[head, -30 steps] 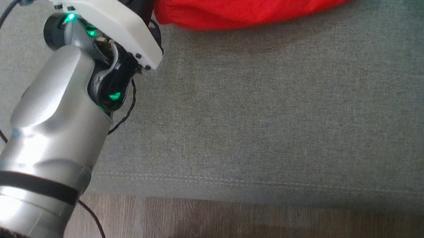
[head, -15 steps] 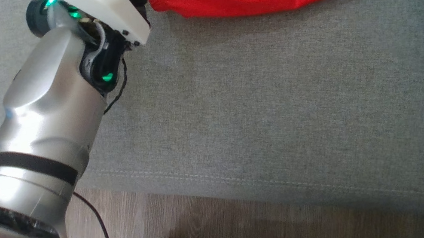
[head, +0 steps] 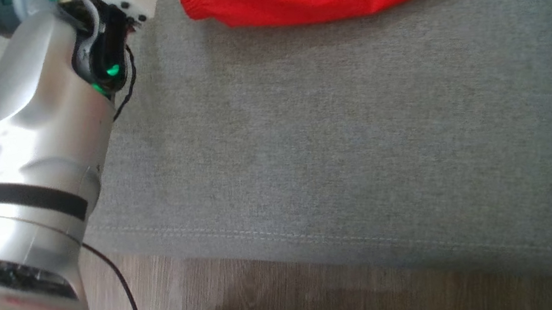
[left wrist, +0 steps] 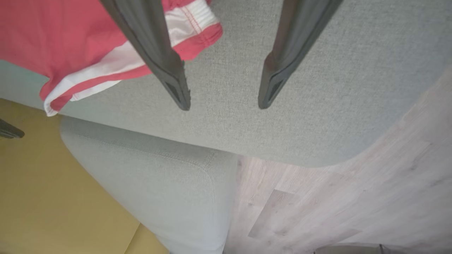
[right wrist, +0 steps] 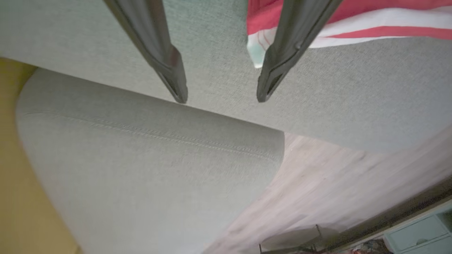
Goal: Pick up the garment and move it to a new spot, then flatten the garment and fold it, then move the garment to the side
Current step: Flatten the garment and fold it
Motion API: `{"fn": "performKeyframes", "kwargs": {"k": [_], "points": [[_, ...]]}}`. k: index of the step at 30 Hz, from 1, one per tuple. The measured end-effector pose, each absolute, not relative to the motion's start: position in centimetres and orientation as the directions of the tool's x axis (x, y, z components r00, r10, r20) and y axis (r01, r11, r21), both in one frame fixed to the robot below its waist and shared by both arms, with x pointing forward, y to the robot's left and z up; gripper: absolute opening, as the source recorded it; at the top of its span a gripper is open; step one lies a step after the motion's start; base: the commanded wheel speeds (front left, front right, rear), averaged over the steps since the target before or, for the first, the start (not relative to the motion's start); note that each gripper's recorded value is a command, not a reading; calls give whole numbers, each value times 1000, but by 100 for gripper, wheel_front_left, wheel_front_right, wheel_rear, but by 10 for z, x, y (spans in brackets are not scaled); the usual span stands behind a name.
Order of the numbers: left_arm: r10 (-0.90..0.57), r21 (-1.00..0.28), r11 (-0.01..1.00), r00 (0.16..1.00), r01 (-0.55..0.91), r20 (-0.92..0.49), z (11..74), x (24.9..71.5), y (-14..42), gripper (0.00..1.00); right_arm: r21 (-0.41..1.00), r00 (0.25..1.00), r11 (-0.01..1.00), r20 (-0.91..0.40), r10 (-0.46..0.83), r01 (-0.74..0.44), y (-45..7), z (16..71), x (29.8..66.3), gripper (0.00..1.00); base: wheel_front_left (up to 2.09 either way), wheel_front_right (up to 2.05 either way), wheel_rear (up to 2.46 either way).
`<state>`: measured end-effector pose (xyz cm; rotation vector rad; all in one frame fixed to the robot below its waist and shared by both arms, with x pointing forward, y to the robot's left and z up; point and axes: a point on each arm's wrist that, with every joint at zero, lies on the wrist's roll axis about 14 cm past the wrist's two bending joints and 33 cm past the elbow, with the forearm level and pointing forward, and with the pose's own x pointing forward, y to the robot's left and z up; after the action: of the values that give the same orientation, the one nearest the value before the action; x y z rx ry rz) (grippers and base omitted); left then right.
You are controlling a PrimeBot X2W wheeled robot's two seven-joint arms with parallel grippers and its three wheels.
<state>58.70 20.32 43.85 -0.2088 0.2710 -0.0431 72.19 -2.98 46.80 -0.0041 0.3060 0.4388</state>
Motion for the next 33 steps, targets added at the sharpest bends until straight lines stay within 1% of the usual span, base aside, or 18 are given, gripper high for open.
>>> {"fn": "performKeyframes", "kwargs": {"k": [2, 4, 7, 13, 18, 20, 26, 30, 33], "points": [[-64, -204, 979, 972, 17, -228, 449, 589, 202, 100, 44, 883, 911, -230, 410, -411, -35, 482, 723, 100, 0, 0, 0], [-58, -201, 979, 981, 20, -186, 462, 589, 201, 100, 56, 903, 916, -155, 400, -396, -40, 501, 723, 100, 0, 0, 0], [-46, -178, 984, 992, 26, -113, 483, 584, 200, 100, 47, 917, 920, -70, 393, -390, -46, 524, 716, 100, 0, 0, 0], [-28, -153, 988, 999, 32, 29, 518, 549, 194, 100, 1, 904, 905, -42, 424, -425, -51, 533, 674, 100, 0, 0, 0], [-19, -148, 988, 995, 33, 98, 532, 508, 186, 100, -52, 893, 897, 84, 442, -439, -65, 576, 638, 100, 0, 0, 0], [-18, -156, 987, 994, 34, 104, 531, 492, 180, 100, -88, 892, 896, 92, 442, -435, -74, 574, 617, 100, 0, 0, 0], [-36, -182, 982, 993, 56, 113, 527, 449, 164, 100, -91, 921, 921, 64, 385, -379, -102, 536, 543, 100, 0, 0, 0], [-31, -176, 983, 993, 51, 111, 524, 428, 161, 100, -96, 937, 938, 77, 340, -332, -112, 527, 501, 100, 0, 0, 0], [-55, -142, 987, 993, 69, 102, 518, 413, 155, 100, -74, 955, 957, 80, 284, -279, -123, 521, 476, 100, 0, 0, 0]]}}
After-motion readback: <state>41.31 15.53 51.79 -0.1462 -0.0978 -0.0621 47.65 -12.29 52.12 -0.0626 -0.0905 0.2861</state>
